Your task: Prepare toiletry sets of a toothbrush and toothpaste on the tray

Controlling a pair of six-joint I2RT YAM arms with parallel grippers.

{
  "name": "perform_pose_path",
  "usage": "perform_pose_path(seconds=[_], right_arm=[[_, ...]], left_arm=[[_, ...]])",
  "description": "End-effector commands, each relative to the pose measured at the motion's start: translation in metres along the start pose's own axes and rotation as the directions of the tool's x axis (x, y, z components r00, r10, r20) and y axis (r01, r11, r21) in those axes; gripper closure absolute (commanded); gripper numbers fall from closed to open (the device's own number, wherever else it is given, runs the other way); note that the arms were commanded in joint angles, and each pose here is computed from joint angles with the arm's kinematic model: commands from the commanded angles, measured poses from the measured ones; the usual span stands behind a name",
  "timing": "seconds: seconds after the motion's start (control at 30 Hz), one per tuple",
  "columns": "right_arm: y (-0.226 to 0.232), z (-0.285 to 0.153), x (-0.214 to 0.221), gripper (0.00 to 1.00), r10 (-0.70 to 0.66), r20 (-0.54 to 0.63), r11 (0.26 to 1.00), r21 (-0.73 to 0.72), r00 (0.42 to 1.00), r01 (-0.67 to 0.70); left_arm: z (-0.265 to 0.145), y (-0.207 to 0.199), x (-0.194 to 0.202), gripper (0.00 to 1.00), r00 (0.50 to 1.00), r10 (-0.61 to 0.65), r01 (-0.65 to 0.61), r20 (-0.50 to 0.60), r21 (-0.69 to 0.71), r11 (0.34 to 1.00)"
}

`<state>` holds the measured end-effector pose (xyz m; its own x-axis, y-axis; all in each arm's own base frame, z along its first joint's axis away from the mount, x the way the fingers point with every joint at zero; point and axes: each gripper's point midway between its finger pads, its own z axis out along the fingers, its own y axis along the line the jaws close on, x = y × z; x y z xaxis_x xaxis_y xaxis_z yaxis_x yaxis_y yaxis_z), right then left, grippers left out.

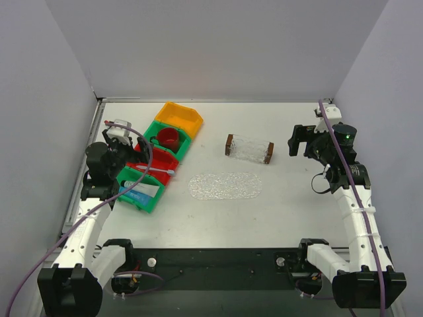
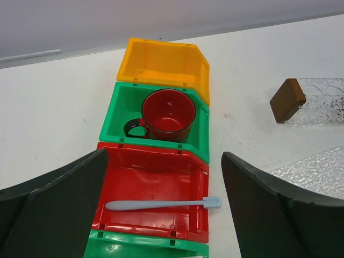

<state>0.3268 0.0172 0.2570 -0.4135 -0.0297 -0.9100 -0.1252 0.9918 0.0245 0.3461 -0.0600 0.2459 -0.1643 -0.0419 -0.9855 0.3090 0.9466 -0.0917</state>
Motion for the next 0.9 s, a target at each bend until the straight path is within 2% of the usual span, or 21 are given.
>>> perform_pose_path(seconds=[0.0, 0.3, 0.47, 0.67, 0.77, 0.87], right_arm=[[0.002, -0.003, -0.009, 0.00, -0.020, 0.034, 1.000, -0.006, 0.999, 0.020], [0.002, -0.003, -0.009, 0.00, -0.020, 0.034, 1.000, -0.007, 0.999, 0.020], [0.003, -0.002, -0.008, 0.00, -0.015, 0.032, 1.000, -0.012, 0.999, 0.016], [0.009, 0.001, -0.007, 0.00, -0.010, 0.010, 0.999, -0.050, 1.000, 0.011], [0.009, 0.002, -0.005, 0.00, -0.015, 0.000, 0.999, -0.052, 1.000, 0.015], [0.010, 0.004, -0.004, 0.00, -0.022, -0.007, 0.998, -0.062, 1.000, 0.022]], left_arm=[[-0.003, 0.001, -0.031, 0.03, 0.996, 0.034, -0.033, 0.078, -0.012, 0.999], [-0.005, 0.011, -0.036, 0.02, 0.997, 0.035, -0.030, 0.076, -0.069, 0.997], [-0.008, 0.004, -0.040, 0.03, 0.996, 0.059, -0.057, 0.060, -0.033, 0.998], [-0.008, -0.006, -0.051, 0.03, 0.983, 0.174, -0.177, 0.061, 0.042, 0.983], [-0.003, -0.001, -0.037, 0.04, 0.984, 0.172, -0.169, -0.044, 0.049, 0.984], [0.002, 0.003, -0.035, 0.04, 0.979, 0.181, -0.177, -0.094, 0.050, 0.983]])
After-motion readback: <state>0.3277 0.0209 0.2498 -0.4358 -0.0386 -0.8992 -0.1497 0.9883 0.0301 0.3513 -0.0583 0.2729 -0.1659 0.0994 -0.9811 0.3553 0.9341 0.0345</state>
